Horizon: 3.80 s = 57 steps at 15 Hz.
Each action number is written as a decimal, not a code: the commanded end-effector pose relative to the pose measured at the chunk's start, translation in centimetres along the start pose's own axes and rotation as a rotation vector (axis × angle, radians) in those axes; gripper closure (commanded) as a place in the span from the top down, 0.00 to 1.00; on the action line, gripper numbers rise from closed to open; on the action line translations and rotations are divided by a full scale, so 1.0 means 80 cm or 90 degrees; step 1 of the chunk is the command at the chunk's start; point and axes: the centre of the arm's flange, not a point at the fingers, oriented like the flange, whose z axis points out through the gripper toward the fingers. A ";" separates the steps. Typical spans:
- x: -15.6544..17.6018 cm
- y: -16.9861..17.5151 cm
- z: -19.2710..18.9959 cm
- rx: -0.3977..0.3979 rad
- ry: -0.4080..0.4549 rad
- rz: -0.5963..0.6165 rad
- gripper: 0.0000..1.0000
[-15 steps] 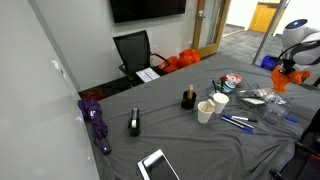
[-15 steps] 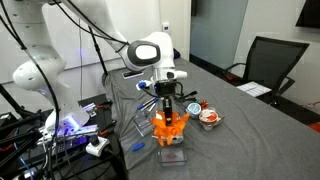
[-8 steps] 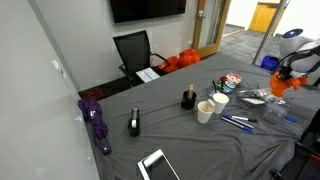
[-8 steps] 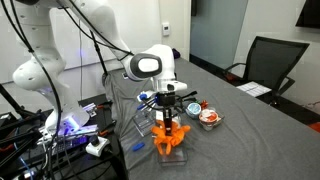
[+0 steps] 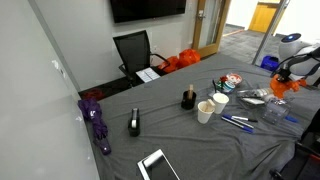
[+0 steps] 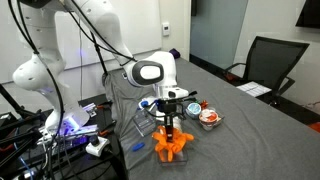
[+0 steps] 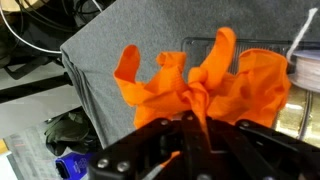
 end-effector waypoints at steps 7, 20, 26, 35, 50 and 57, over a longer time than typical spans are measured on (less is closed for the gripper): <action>0.002 -0.005 0.007 -0.002 -0.001 0.004 0.04; -0.023 -0.022 0.095 0.034 -0.039 0.024 0.01; -0.008 -0.045 0.093 0.081 -0.065 0.063 0.01; 0.026 -0.041 0.084 0.070 -0.030 0.069 0.01; 0.037 -0.021 0.073 0.065 -0.009 0.046 1.00; 0.043 0.000 0.061 0.073 -0.003 -0.001 1.00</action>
